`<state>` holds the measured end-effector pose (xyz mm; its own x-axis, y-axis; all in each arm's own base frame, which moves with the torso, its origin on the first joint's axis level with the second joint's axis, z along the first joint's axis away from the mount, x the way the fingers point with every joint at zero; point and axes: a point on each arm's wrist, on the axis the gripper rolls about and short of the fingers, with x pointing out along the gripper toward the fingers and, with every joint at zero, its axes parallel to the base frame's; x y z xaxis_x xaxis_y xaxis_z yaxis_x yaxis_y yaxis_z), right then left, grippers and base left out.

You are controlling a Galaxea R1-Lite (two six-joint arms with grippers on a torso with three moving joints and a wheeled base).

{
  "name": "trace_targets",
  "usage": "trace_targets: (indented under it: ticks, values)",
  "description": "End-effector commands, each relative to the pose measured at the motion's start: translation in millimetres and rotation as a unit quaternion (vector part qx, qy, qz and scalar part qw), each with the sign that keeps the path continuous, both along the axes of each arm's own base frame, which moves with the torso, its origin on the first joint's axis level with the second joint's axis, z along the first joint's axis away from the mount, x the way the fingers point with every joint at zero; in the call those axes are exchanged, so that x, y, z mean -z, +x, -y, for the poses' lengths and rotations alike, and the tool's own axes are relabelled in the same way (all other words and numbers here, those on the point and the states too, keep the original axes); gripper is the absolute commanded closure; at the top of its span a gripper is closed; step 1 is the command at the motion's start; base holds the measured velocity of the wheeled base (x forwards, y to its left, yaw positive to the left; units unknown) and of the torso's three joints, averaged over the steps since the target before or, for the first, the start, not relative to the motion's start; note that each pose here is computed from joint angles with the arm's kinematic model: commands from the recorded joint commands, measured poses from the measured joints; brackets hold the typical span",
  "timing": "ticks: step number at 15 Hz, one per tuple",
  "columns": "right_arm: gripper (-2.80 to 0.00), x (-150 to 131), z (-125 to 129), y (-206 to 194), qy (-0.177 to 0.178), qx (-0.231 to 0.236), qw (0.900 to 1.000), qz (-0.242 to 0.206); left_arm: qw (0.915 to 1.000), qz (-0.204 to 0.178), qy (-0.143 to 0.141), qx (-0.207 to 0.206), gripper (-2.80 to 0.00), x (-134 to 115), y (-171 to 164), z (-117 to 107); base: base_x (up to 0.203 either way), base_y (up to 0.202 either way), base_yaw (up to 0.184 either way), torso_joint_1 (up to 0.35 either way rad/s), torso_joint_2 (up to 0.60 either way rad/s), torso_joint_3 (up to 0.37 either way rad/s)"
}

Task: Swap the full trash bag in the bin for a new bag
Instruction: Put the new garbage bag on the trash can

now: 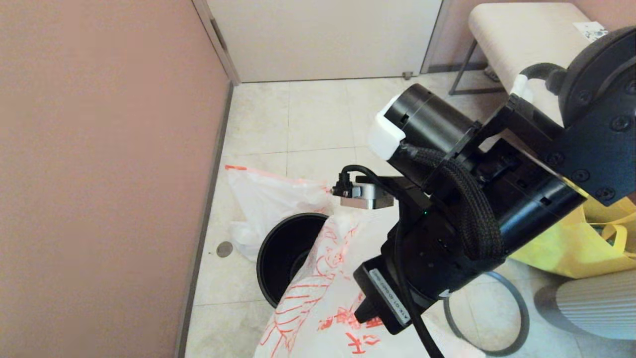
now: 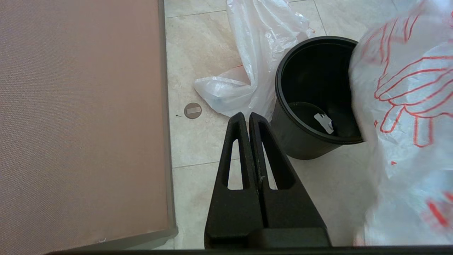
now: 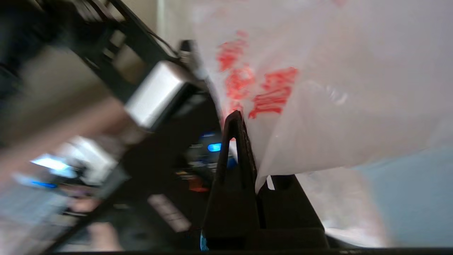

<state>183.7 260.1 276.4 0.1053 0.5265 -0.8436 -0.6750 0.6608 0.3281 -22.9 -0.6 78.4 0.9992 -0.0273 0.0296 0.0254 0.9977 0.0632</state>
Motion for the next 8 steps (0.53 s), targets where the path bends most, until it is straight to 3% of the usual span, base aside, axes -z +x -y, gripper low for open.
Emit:
trace_targets:
  ticks: [1,2,6,8]
  values:
    - [0.00,9,-12,5,-0.016,-0.043,0.999,0.024,1.0000,-0.006,0.000,0.000,0.00,3,1,0,0.000,0.000,0.000,0.000,0.00,0.000]
    - [0.00,12,-20,8,-0.012,-0.039,0.999,0.034,1.0000,-0.006,0.000,0.000,0.00,3,1,0,0.000,0.000,0.000,0.000,0.00,0.000]
    - [0.00,1,-41,13,0.084,0.008,0.995,0.058,1.0000,-0.006,0.000,0.000,0.00,3,1,0,0.000,0.000,0.000,0.000,0.00,0.000]
    - [0.00,-19,-40,8,0.150,0.033,0.987,0.055,1.0000,-0.006,0.000,0.000,0.00,3,1,0,0.000,0.000,0.000,0.000,0.00,0.000]
